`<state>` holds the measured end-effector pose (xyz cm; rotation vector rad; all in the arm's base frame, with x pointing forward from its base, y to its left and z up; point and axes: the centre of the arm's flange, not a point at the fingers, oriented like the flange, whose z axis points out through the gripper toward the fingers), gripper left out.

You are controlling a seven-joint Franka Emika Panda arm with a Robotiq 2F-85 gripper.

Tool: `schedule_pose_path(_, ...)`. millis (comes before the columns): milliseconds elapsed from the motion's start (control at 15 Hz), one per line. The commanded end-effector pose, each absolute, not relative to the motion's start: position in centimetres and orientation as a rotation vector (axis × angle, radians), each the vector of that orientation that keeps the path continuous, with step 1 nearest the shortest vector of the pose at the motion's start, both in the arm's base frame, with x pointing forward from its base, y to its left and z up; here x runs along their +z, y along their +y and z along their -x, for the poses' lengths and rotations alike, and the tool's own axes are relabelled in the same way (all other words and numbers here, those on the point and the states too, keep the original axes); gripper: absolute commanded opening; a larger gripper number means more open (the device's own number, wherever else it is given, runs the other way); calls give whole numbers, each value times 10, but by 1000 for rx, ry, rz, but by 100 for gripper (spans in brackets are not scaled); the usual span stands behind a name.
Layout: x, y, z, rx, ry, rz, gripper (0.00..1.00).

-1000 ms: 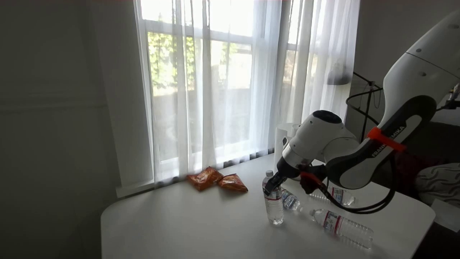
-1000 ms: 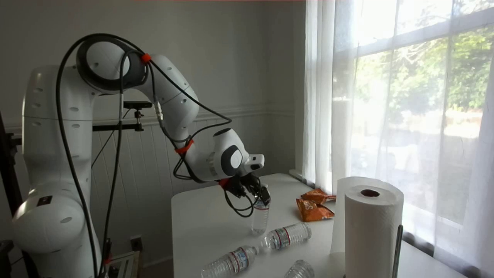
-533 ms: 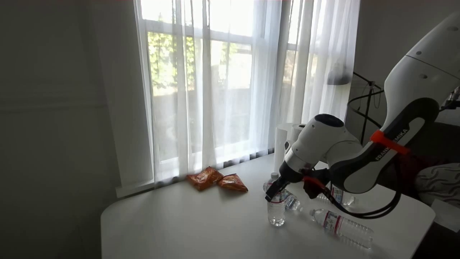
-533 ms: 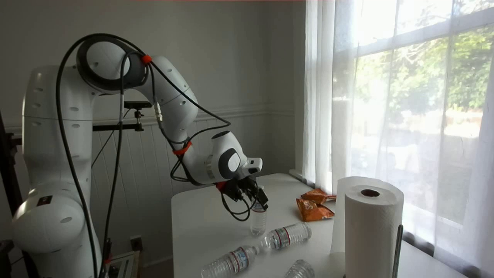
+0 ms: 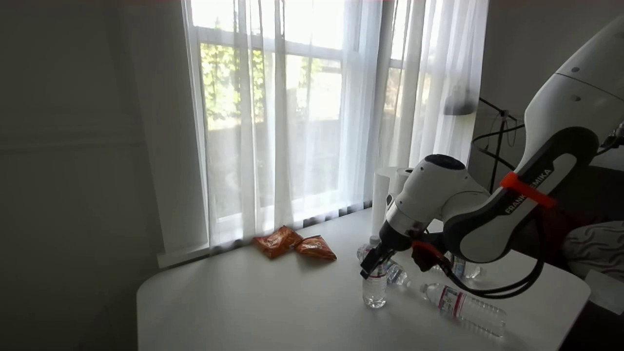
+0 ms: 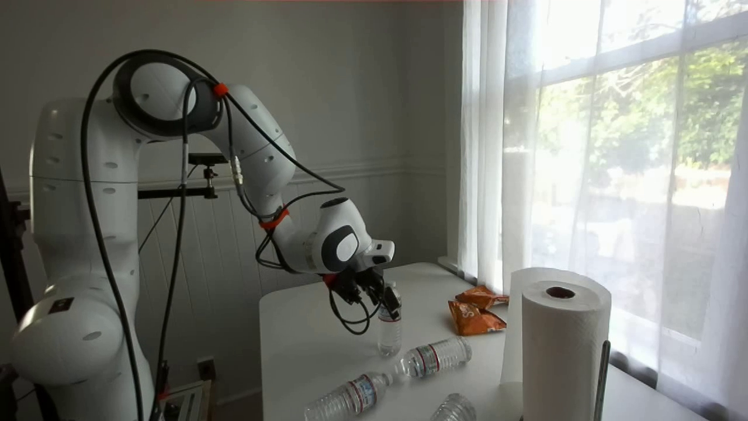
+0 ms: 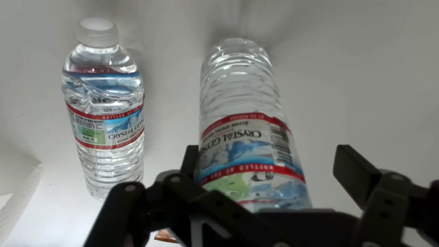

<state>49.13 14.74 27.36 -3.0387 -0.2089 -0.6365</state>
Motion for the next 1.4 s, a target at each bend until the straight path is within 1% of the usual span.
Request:
schedule_pose_path(0,310,135,-490,-524,-155,3058,100)
schedule_pose_path(400,333,108,-503,-371,-12,3146,100)
schedule_pose_path(667,344,100,-511,-327,5,3148,100)
schedule_pose_path(1000,328,109,-524,-229,-96,3100,100)
schedule_pose_path(1333,335,114,-526,-200,-134,3075,100)
